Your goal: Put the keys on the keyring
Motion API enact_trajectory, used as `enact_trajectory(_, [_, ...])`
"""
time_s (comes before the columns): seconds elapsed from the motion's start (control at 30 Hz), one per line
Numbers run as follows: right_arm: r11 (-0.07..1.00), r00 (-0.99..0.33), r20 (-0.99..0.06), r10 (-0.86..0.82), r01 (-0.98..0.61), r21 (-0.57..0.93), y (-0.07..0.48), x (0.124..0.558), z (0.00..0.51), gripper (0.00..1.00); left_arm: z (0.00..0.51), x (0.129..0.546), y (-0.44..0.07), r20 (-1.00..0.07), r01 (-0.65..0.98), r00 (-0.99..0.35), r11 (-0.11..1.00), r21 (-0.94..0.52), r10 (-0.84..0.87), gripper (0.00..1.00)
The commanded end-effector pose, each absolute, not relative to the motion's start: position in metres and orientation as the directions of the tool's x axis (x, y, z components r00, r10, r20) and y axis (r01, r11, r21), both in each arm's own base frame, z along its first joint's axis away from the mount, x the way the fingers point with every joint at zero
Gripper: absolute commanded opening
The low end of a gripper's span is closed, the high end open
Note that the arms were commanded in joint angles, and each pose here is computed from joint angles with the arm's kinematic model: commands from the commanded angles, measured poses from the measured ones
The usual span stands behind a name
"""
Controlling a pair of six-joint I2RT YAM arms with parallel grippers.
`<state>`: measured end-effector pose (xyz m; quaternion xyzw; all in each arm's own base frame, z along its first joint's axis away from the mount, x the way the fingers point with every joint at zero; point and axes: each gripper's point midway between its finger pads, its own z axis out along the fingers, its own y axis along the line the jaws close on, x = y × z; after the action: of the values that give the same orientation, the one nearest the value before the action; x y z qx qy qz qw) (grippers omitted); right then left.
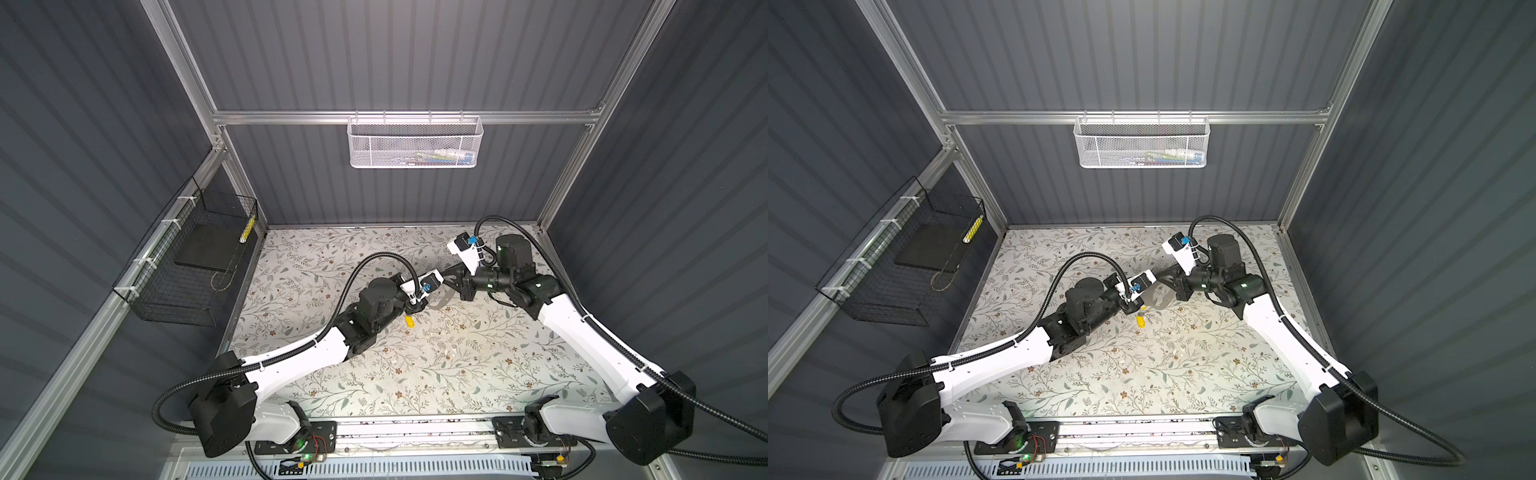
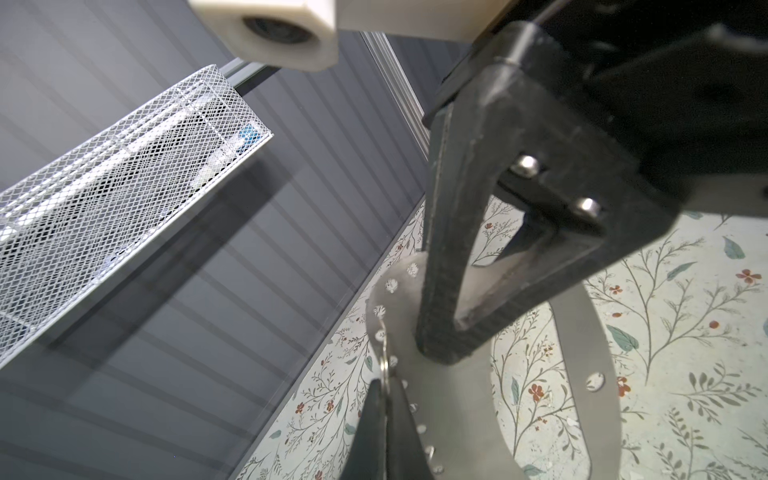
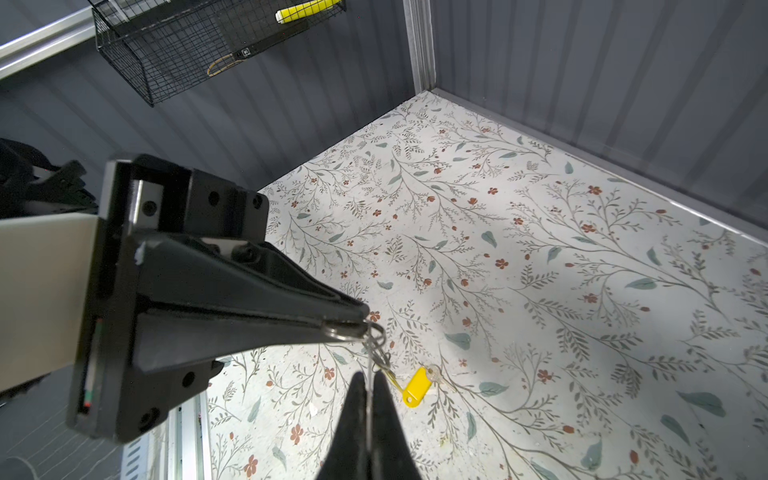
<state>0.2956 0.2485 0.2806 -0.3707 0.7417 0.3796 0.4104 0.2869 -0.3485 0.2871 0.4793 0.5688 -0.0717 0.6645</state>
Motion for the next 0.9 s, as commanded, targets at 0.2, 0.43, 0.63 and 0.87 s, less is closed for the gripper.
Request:
enact_trajectory(0.2, [0.336, -0.417, -0.894, -0.164, -0.876, 0.346, 0.253, 0.288, 0.298, 0.00, 0.304, 0.262, -0.355, -0.805, 0.638, 0.475, 0.492, 0.593, 0.355, 0.00])
enact_trajectory(0.43, [0.282, -0.434, -0.892, -0.126, -0.878, 0.387, 0.251, 0.283, 0.304, 0.00, 0.310, 0.252, -0.350, -0.801, 0.635, 0.506, 0.489, 0.597, 0.320, 0.00])
enact_trajectory(0.63, [0.258, -0.452, -0.887, -0.099, -0.872, 0.415, 0.247, 0.283, 0.307, 0.00, 0.312, 0.242, -0.348, -0.792, 0.638, 0.536, 0.475, 0.606, 0.290, 0.00])
enact_trajectory(0.87, [0.224, -0.479, -0.872, -0.098, -0.864, 0.450, 0.246, 0.282, 0.304, 0.00, 0.319, 0.232, -0.346, -0.787, 0.643, 0.568, 0.467, 0.607, 0.241, 0.00])
